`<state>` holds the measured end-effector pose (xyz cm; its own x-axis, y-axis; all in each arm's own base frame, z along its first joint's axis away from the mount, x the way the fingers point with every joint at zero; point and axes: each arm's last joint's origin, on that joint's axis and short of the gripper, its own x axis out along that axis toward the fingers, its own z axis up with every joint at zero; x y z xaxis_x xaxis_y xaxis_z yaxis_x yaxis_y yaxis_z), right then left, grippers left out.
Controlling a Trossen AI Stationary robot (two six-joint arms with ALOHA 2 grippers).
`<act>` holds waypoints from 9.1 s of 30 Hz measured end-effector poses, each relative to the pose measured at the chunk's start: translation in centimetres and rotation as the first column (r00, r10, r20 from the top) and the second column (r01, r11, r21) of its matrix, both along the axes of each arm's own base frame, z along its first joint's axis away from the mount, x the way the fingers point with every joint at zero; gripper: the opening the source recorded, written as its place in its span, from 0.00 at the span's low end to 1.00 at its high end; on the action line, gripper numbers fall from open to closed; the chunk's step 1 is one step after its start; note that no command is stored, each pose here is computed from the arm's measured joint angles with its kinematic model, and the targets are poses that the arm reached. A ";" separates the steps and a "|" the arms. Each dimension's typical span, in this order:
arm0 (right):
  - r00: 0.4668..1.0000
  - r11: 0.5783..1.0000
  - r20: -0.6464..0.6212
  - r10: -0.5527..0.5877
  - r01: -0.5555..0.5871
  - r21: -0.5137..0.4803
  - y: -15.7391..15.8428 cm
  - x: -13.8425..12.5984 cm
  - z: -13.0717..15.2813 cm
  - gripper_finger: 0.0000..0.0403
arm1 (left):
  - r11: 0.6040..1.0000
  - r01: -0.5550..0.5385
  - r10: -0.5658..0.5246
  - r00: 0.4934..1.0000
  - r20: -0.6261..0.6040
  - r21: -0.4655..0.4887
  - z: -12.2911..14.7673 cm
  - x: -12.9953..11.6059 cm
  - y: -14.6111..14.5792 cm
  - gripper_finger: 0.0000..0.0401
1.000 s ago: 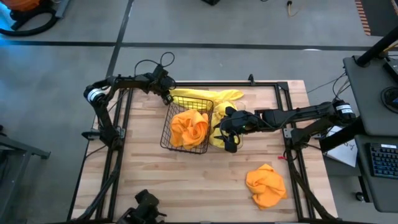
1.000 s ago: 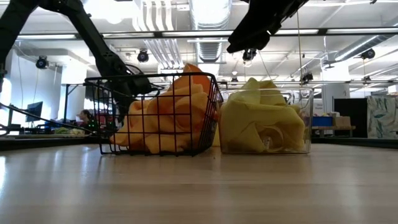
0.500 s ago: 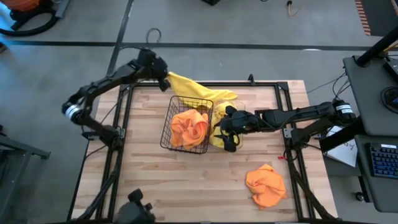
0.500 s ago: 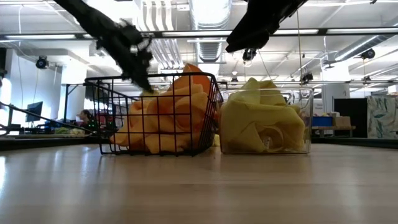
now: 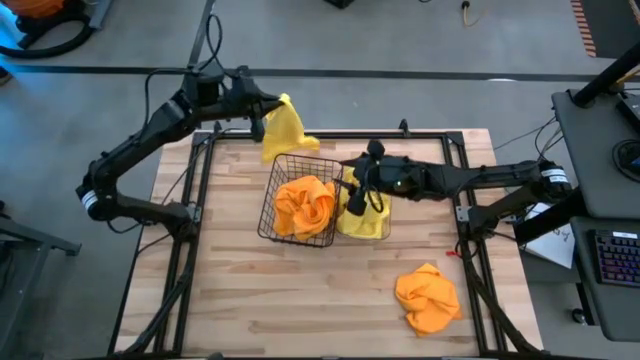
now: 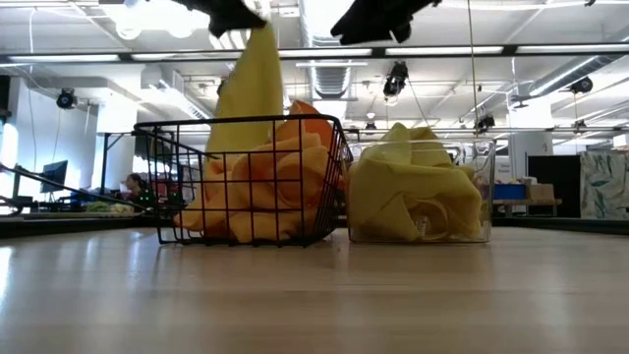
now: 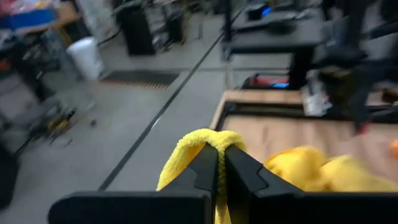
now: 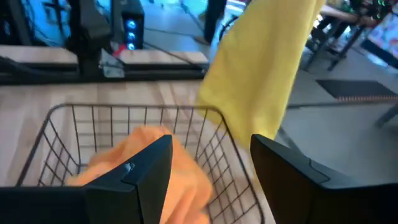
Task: Sort microfiber towel by color & place in baskets
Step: Put the yellow microfiber towel into the transparent bin, then put the orange microfiber towel into the wire basket
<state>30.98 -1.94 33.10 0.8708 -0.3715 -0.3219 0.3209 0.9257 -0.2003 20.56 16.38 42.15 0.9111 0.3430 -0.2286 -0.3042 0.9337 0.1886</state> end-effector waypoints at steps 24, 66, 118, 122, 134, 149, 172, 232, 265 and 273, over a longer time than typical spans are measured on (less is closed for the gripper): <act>0.993 0.992 0.093 -0.067 0.077 -0.102 -4.4 1.4 2.1 0.53 | 0.977 0.211 -0.211 0.970 0.120 0.012 2.2 5.4 -7.3 0.00; 0.971 0.992 0.221 0.091 -0.068 -0.107 -5.2 3.4 1.8 0.44 | 0.941 0.335 -0.324 0.933 0.158 -0.048 1.2 8.1 -9.0 0.00; 0.990 0.926 0.049 -0.135 0.109 0.363 0.3 -5.8 -10.0 0.02 | 0.994 0.081 -0.088 0.991 -0.098 -0.073 0.5 4.4 -9.2 0.47; 0.987 0.904 -0.024 -0.160 0.157 0.397 0.2 -5.2 -12.4 0.02 | 0.994 0.080 -0.088 0.991 -0.105 -0.075 0.3 4.5 -9.1 0.47; 0.973 0.894 -0.152 -0.174 0.221 0.389 0.2 -3.9 -15.6 0.06 | 0.992 0.081 -0.093 0.987 -0.131 -0.095 -0.4 5.3 -9.1 0.47; 0.980 0.827 -0.149 -0.135 0.194 0.527 0.6 -7.6 -11.8 0.53 | 0.973 0.187 -0.197 0.979 -0.060 -0.136 -5.1 5.4 -12.6 0.47; 0.878 0.763 -0.479 -0.021 0.324 0.560 1.3 -6.2 -11.2 0.60 | 0.983 0.148 -0.141 0.988 0.063 -0.109 -7.1 3.0 -14.6 0.47; 0.900 0.874 -0.412 -0.142 0.309 0.375 1.2 -4.7 -5.5 0.31 | 0.971 0.193 -0.190 0.981 0.029 -0.141 -9.6 3.5 -15.9 0.42; 0.551 0.445 -0.833 0.044 0.736 0.510 18.5 -13.2 -11.8 0.71 | 0.868 0.465 -0.384 0.851 0.359 -0.174 -11.3 1.9 -22.8 0.38; 0.465 0.478 -0.885 0.003 0.777 0.410 19.5 -12.4 -17.0 0.68 | 0.869 0.464 -0.382 0.850 0.362 -0.174 -11.2 1.9 -22.8 0.38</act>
